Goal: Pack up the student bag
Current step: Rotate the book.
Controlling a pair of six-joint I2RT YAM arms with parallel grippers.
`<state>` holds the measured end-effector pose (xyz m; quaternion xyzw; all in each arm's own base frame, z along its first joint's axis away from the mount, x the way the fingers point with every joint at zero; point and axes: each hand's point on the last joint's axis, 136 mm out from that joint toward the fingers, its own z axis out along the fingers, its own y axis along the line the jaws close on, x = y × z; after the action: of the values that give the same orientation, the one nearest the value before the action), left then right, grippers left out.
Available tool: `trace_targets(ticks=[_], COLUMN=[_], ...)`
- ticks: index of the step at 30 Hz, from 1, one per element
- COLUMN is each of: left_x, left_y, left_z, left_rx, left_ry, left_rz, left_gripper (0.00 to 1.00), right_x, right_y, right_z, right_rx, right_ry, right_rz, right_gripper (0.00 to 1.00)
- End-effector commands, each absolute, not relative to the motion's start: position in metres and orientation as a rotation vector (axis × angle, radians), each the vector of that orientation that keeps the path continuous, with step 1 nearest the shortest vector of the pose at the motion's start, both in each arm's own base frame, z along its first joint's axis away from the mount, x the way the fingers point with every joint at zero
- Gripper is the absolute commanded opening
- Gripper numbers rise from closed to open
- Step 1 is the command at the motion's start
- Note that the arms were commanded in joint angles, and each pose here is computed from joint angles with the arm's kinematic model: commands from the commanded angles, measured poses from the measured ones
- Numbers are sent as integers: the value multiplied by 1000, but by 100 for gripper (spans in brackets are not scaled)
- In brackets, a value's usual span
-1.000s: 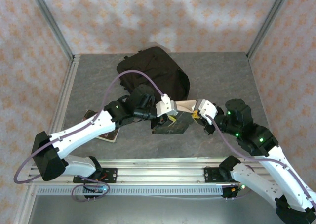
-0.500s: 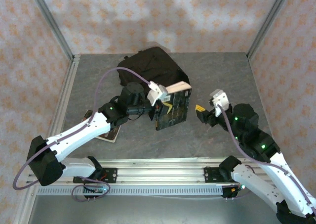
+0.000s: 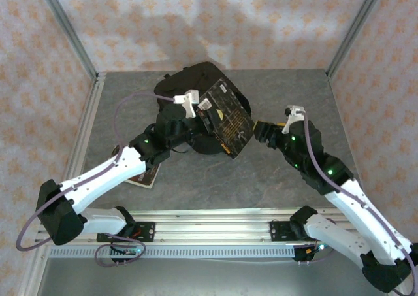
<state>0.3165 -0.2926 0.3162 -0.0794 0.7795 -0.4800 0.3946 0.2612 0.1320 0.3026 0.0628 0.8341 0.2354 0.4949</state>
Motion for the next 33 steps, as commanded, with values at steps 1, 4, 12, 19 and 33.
trace_targets(ticks=[1, 4, 12, 19, 33], left_x=[323, 322, 321, 320, 318], left_y=[-273, -272, -266, -276, -282], left_z=[366, 370, 376, 377, 361], left_rx=[-409, -415, -432, -425, -431], left_ry=[1773, 1770, 1756, 1779, 1856], left_rz=[-1358, -1359, -1350, -1402, -1437], left_gripper=[0, 0, 0, 0, 50], right_x=[268, 274, 283, 290, 280], right_y=[154, 180, 195, 201, 165], right_z=[303, 293, 285, 293, 298], right_rx=[483, 689, 950, 951, 964], right_ry=[2065, 2014, 1829, 1708, 1620], right_rz=[901, 1214, 1575, 1715, 1560], right_gripper=[84, 95, 100, 89, 3])
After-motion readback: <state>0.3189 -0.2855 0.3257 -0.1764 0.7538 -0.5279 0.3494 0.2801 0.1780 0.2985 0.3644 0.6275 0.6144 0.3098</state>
